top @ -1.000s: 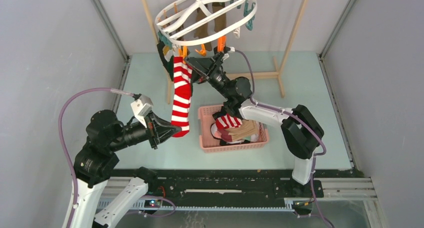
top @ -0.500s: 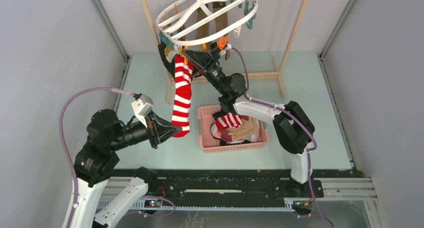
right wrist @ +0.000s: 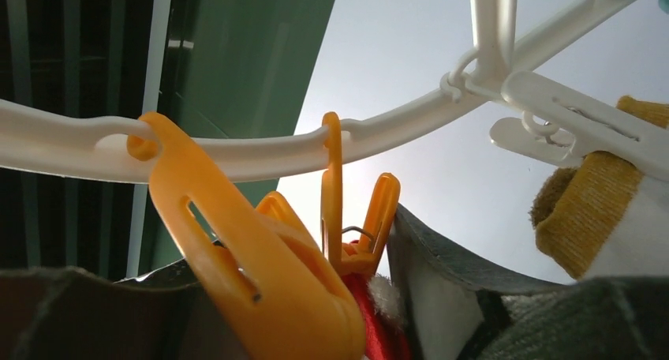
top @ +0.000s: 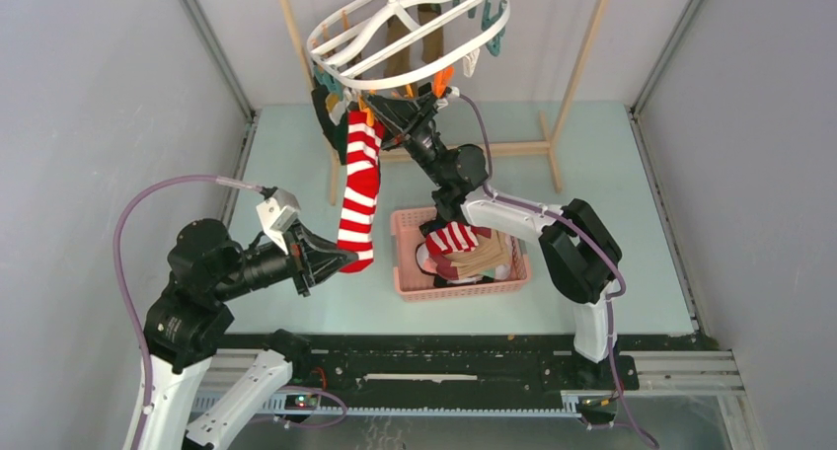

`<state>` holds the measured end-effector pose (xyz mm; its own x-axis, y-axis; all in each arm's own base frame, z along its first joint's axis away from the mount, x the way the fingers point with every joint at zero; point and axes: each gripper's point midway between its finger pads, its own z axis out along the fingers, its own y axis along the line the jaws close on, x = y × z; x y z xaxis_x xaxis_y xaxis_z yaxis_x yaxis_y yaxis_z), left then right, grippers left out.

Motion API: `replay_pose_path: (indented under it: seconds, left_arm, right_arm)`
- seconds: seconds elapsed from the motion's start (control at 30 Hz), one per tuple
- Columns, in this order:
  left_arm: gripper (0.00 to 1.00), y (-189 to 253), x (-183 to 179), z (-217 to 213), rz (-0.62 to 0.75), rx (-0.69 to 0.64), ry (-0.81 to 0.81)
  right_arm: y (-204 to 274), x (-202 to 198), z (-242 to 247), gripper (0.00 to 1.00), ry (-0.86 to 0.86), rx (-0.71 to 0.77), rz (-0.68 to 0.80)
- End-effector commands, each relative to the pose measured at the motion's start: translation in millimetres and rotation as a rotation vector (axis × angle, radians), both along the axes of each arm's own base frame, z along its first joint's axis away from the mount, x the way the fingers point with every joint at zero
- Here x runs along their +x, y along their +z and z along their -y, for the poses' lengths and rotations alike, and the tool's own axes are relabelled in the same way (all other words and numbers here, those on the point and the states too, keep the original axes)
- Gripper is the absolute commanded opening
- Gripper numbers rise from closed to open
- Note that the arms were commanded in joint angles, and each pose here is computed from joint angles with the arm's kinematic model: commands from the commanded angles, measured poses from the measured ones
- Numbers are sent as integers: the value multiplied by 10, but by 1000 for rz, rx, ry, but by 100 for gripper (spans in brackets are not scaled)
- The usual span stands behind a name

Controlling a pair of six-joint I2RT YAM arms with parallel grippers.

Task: Remove the socks clipped to the hanger
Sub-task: Remove the sock from the hanger.

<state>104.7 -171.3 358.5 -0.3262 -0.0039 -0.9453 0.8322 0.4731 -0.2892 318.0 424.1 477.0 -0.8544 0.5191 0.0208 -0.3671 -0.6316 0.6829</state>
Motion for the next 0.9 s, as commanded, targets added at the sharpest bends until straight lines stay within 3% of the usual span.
replay_pose_path:
  seconds: [0.0, 0.1, 0.3, 0.57, 0.67, 0.73, 0.87]
  left_arm:
    - [0, 138, -170, 9, 11, -30, -49]
    - [0, 141, -179, 10, 12, -31, -52]
    - [0, 126, -196, 4, 10, -27, -55]
    - [0, 2, -199, -6, -10, -8, -53]
    - [0, -29, -204, -17, -12, 1, -51]
    - [0, -30, -209, -26, -6, 5, -48]
    - [0, -35, -197, -47, 14, 23, -42]
  right_arm:
    - [175, 35, 143, 59, -22, 68, 16]
    - [180, 52, 147, 55, -28, 68, 15]
    - [190, 84, 137, 32, -36, 67, 6]
    - [211, 107, 129, 9, -44, 57, 0]
    - [182, 110, 110, 6, -45, 37, -5]
    - [151, 100, 86, 13, -43, 11, -7]
    - [-11, 53, 46, 61, -42, -58, -14]
